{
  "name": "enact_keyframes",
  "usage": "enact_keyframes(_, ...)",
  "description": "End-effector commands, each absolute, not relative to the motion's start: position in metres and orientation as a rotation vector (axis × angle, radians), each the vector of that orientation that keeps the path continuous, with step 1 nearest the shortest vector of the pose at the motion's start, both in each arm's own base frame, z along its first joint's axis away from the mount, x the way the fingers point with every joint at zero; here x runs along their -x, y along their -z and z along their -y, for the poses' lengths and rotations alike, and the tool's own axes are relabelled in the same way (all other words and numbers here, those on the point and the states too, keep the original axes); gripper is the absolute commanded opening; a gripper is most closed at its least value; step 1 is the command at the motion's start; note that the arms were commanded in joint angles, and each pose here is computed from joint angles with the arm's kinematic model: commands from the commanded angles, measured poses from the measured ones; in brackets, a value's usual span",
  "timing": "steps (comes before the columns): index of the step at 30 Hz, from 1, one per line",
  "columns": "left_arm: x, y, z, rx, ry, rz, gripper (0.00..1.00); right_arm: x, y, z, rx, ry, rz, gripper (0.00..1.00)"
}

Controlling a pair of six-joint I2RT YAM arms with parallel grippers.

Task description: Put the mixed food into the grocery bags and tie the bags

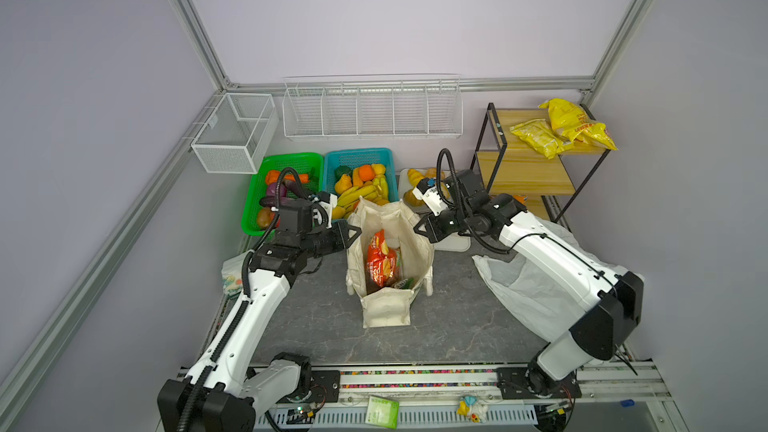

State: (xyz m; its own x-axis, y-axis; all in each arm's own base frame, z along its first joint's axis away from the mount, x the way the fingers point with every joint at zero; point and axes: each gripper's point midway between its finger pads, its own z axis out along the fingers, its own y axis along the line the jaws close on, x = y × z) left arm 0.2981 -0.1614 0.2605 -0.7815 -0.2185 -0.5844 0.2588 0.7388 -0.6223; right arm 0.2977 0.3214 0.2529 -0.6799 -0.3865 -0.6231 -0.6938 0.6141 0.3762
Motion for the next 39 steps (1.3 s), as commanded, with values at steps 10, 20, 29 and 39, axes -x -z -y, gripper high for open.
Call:
enact_keyframes(10,-0.331,-0.258,0.026,0.187,0.041,-2.339,0.00,-0.280,-0.274,-0.432,0.856,-1.286,-2.185,0.10)
enact_keyframes(20,-0.334,-0.248,-0.067,0.472,-0.287,-2.340,0.00,-0.268,-0.294,-0.428,0.934,-1.295,-2.081,0.49)
enact_keyframes(29,-0.356,-0.259,-0.106,0.541,-0.384,-2.308,0.00,-0.306,-0.280,-0.314,0.678,-0.923,-2.132,0.61)
enact_keyframes(39,-0.388,-0.264,-0.152,0.576,-0.639,-2.290,0.13,-0.312,-0.252,-0.240,0.562,-0.562,-2.177,0.66)
